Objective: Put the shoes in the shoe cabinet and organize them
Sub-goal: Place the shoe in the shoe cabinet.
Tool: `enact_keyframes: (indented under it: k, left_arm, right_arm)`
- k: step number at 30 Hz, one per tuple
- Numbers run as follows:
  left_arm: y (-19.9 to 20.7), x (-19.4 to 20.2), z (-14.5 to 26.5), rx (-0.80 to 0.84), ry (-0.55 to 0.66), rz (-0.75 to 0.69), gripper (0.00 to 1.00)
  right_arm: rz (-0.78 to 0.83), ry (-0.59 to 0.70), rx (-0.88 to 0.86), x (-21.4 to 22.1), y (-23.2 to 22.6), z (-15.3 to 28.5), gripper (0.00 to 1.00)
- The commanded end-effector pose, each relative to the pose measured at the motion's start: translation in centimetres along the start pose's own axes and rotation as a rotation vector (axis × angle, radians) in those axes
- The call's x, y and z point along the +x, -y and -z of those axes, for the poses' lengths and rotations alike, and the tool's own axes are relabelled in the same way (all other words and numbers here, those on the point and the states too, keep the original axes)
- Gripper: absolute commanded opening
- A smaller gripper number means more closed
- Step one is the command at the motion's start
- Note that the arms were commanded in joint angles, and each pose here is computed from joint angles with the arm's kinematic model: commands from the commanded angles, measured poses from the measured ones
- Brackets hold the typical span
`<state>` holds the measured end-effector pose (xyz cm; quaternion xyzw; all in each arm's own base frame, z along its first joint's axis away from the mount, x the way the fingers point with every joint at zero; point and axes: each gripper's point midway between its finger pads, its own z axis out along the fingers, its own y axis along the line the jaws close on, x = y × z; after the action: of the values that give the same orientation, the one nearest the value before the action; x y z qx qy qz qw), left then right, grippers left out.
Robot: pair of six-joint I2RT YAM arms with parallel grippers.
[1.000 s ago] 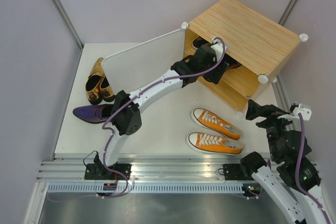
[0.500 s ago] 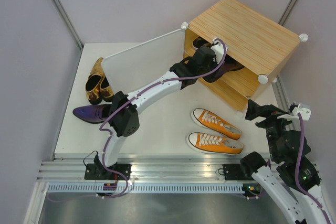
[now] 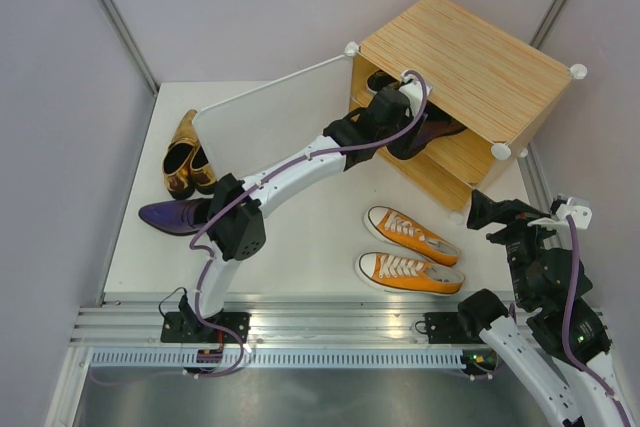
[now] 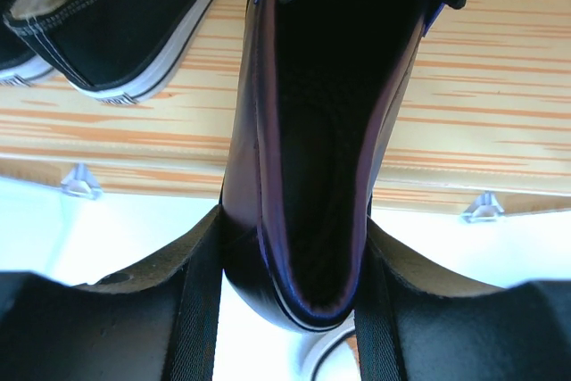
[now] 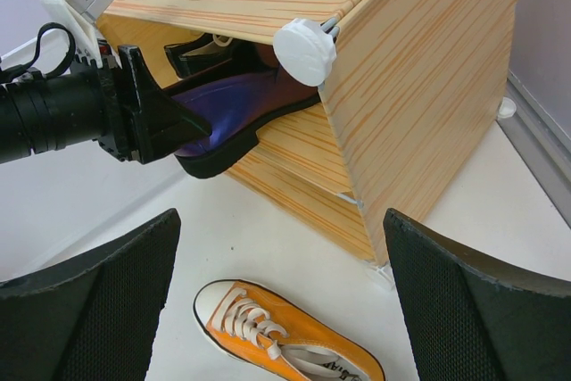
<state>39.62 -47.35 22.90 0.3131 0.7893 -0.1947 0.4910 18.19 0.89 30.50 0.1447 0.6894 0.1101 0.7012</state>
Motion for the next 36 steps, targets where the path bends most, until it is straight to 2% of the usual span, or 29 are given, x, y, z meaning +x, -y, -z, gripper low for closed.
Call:
enact_keyframes:
  k: [1, 13, 17, 20, 26, 34, 36]
  left_arm:
    - [1.2, -6.0, 1.0, 0.032, 0.172, 0.158, 0.38]
    - [1.0, -7.8, -0.4, 0.074, 0.23, 0.272, 0.4]
    - [0.0, -8.0, -1.0, 0.034, 0.254, 0.301, 0.37]
    - [-0.8, -8.0, -1.6, 0.005, 0.268, 0.332, 0.3]
    - [-0.8, -7.8, -2.6, 0.012, 0.282, 0.374, 0.24]
    - [-0.5, -8.3, -3.3, 0.033, 0.323, 0.403, 0.24]
    - [-0.3, -8.2, -3.6, 0.037, 0.323, 0.418, 0.27]
  right_arm:
    - [0.002, 0.027, -0.002, -0.6, -0.1, -0.1, 0.98]
    - [0.004, 0.027, -0.002, -0.6, -0.1, -0.1, 0.98]
    - [0.005, 0.024, -0.003, -0.5, -0.1, -0.1, 0.98]
    - [0.007, 0.024, -0.001, -0.5, 0.0, -0.1, 0.98]
    - [0.009, 0.021, 0.002, -0.4, 0.0, -0.2, 0.98]
    - [0.009, 0.02, -0.001, -0.3, -0.1, -0.2, 0.98]
    - [0.01, 0.017, -0.005, -0.3, -0.2, -0.2, 0.98]
